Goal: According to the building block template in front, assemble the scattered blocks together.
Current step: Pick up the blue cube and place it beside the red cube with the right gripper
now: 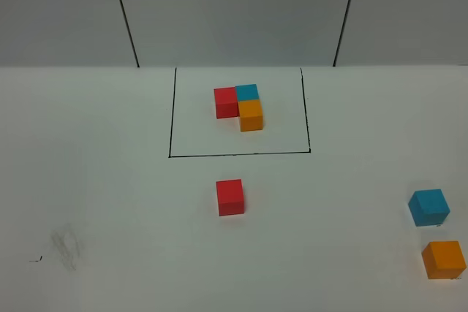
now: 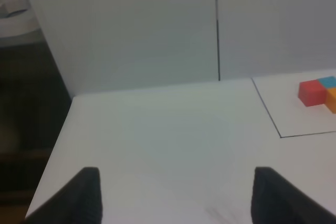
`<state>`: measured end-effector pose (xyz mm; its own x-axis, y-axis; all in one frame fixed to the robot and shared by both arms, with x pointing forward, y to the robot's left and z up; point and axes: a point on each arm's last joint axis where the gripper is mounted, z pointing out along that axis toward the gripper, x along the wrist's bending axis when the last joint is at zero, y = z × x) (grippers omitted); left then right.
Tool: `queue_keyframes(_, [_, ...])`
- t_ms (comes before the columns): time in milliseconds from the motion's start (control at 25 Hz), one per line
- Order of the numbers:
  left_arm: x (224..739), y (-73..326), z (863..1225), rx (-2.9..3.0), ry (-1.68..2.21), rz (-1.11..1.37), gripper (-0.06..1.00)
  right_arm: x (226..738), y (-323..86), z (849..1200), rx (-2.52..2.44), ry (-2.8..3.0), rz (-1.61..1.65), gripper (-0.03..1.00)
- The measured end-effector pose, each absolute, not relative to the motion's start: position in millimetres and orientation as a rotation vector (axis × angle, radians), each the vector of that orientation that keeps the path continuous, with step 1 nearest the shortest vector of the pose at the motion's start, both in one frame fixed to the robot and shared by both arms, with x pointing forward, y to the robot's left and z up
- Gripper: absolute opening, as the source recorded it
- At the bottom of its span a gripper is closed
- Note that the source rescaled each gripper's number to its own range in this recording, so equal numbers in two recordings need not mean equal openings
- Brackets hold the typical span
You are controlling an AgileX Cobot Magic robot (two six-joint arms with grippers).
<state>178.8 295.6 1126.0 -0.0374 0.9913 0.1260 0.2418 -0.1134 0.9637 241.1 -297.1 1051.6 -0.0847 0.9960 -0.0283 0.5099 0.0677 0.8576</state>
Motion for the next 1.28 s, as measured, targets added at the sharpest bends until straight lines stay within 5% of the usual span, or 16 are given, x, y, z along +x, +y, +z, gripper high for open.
queue_keyframes(640, [225,287,1058,1.577,1.540,0.894,0.54,241,-297,1052,1.517,1.678,0.925,0.64])
queue_keyframes(1280, [227,296,1046,1.608,1.651,0.928,0.54,241,-297,1052,1.517,1.678,0.925,0.64])
